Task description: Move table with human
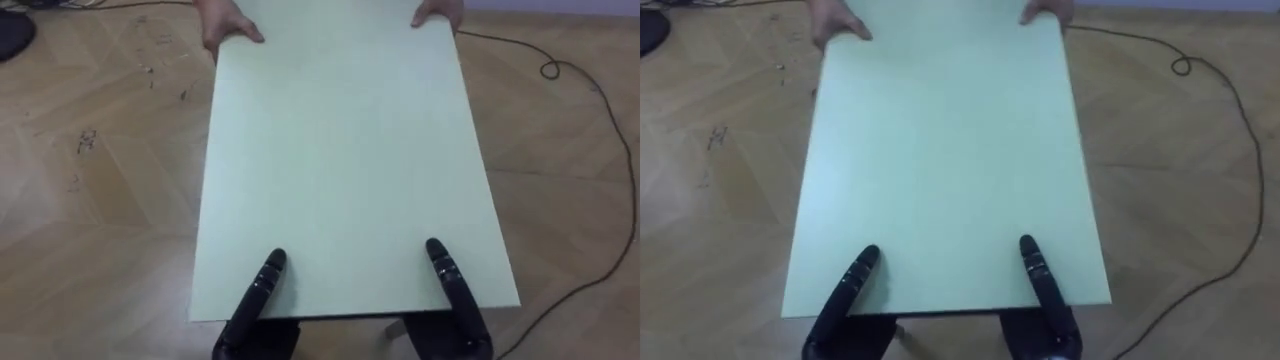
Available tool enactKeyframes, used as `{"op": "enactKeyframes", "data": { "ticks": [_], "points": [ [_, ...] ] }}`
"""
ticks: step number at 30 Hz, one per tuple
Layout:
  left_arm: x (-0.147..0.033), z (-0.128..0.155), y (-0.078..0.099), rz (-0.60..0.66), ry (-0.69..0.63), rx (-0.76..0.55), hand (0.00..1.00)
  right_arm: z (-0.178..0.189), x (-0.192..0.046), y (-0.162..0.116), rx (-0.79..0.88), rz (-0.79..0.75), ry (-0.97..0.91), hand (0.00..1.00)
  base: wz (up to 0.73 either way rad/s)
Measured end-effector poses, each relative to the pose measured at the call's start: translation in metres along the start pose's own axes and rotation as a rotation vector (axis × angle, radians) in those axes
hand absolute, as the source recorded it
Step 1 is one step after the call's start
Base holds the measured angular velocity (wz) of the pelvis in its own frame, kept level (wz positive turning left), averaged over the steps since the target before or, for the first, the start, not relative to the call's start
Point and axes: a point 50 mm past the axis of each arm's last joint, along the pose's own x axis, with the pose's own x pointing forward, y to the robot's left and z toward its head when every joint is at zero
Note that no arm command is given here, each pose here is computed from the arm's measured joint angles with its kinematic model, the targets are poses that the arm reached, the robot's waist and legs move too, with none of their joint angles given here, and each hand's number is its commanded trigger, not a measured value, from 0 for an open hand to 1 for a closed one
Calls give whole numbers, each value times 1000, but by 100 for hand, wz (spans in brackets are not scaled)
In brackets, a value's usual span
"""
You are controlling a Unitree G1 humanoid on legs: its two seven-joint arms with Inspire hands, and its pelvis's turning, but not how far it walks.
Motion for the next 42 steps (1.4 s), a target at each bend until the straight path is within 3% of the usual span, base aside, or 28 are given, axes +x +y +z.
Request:
{"op": "enactKeyframes", "data": {
  "ticks": [3, 20, 32, 42],
  "points": [
    [5, 2, -5, -8, 9, 27, 100, 1, -1, -1, 22, -5, -11, 100, 128],
    [-2, 0, 3, 28, -25, -20, 100, -2, 3, 4, -29, 4, 25, 100, 32],
    [-3, 5, 2, 20, -36, 15, 100, -8, 2, 4, 0, -7, 25, 100, 84],
    [-5, 12, 6, 44, -69, -7, 100, -12, 12, 12, 2, -17, 85, 100, 25]
  ]
}}
